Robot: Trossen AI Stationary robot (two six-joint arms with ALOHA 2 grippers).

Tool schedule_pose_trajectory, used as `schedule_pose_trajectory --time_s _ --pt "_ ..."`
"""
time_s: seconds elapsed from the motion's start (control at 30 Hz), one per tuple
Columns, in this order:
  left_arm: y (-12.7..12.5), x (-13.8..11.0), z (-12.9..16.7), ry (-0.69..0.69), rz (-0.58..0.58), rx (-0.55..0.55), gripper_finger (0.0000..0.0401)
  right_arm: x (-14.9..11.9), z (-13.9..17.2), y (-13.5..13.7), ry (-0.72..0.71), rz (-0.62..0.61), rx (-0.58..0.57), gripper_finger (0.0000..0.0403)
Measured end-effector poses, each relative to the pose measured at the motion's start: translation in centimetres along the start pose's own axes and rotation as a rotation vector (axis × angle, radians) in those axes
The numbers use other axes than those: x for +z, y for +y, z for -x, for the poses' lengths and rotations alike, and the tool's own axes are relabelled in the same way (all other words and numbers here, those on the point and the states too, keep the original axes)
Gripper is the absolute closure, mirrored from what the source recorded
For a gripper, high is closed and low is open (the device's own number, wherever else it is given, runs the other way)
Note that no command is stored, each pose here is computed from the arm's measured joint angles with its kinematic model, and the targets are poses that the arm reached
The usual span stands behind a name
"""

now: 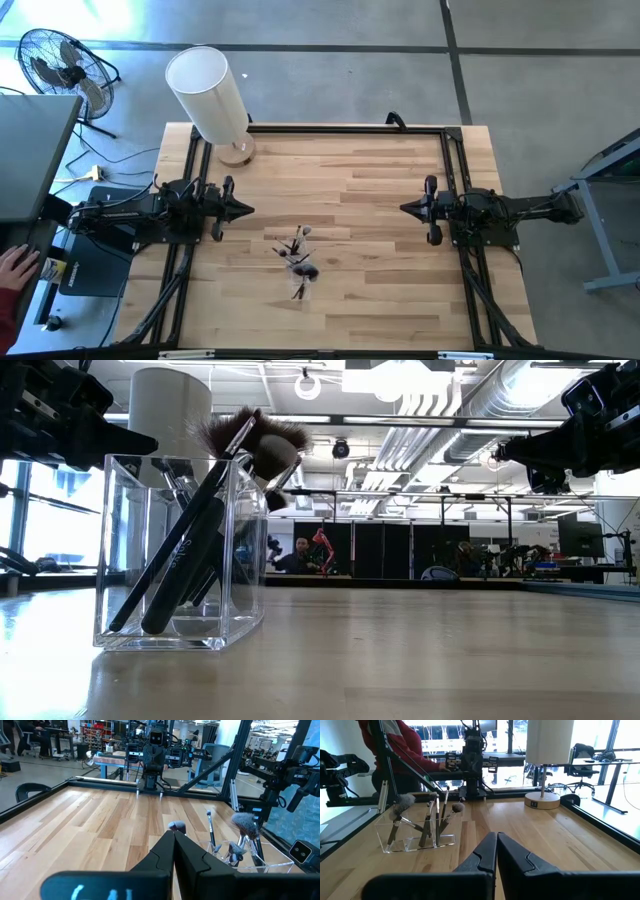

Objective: Put items in baskets/containers
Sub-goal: Return to Home Position

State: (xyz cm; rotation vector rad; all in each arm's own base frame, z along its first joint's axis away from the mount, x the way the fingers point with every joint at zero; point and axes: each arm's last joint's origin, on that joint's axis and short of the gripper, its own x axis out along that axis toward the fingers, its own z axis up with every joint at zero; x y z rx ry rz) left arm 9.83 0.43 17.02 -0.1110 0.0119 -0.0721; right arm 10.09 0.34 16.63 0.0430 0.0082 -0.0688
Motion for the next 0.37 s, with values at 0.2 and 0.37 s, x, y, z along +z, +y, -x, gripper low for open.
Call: schedule_pose_trajectory --time_s 0.2,0.37 --pt "0.00 0.00 0.00 0.000 0.000 0.000 0.0398 -0.01 0.00 0.00 0.000 0.000 0.000 0.0395" --pt "0.00 -0.01 0.00 0.000 0.000 0.000 0.0398 -0.01 0.00 0.00 0.000 0.000 0.000 0.0398"
